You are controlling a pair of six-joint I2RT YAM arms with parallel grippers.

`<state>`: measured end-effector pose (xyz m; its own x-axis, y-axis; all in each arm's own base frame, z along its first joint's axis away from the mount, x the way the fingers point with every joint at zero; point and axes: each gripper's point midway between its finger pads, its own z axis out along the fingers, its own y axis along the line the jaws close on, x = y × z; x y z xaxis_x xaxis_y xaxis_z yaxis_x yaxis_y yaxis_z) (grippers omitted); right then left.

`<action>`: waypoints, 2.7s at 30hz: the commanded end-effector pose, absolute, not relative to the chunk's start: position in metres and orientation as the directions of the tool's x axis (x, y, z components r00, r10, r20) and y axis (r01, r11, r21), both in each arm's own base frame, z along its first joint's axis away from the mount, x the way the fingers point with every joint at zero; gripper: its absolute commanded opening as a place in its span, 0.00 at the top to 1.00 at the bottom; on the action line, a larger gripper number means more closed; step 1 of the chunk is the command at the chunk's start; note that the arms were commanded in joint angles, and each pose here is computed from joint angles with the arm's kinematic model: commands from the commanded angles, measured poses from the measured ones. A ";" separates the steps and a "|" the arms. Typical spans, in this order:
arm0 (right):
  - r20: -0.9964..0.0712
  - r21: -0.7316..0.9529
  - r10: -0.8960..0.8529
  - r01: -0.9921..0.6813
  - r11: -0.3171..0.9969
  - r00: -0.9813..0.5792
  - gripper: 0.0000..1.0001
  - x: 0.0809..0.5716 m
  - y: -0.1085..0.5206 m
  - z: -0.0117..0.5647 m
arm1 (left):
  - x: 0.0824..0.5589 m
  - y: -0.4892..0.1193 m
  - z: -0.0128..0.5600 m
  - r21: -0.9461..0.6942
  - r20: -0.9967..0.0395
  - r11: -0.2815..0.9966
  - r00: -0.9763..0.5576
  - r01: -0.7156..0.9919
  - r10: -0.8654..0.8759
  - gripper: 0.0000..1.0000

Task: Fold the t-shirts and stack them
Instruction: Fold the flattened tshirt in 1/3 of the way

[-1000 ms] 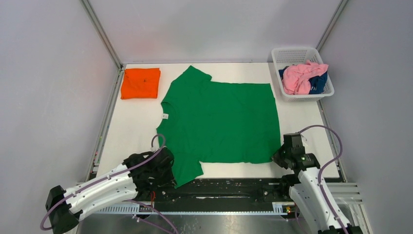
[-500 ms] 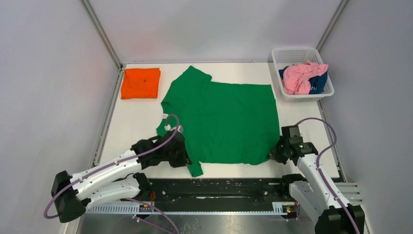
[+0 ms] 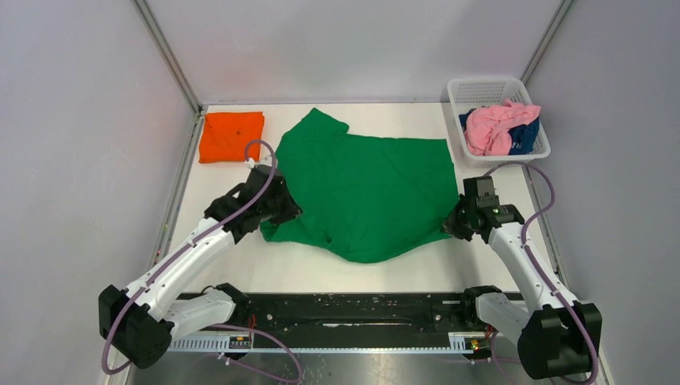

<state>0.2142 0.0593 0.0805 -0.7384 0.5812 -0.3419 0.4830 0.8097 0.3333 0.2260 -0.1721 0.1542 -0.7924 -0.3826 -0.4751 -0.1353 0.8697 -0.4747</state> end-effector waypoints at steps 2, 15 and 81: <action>-0.437 0.278 0.559 0.485 0.829 -0.704 0.99 0.242 0.043 0.104 | 0.278 -0.166 0.199 -0.488 -0.599 0.869 -0.694 -0.079 -0.400 1.00; -0.486 0.229 0.561 0.522 0.822 -0.671 0.96 0.290 0.030 0.115 | 0.354 -0.146 0.192 -0.448 -0.582 0.882 -0.702 -0.144 -0.410 1.00; -0.071 0.295 0.227 0.197 0.935 -0.971 0.01 0.117 0.159 -0.004 | 0.159 -0.120 0.011 -0.332 -0.216 0.850 -0.844 -0.410 -0.491 0.01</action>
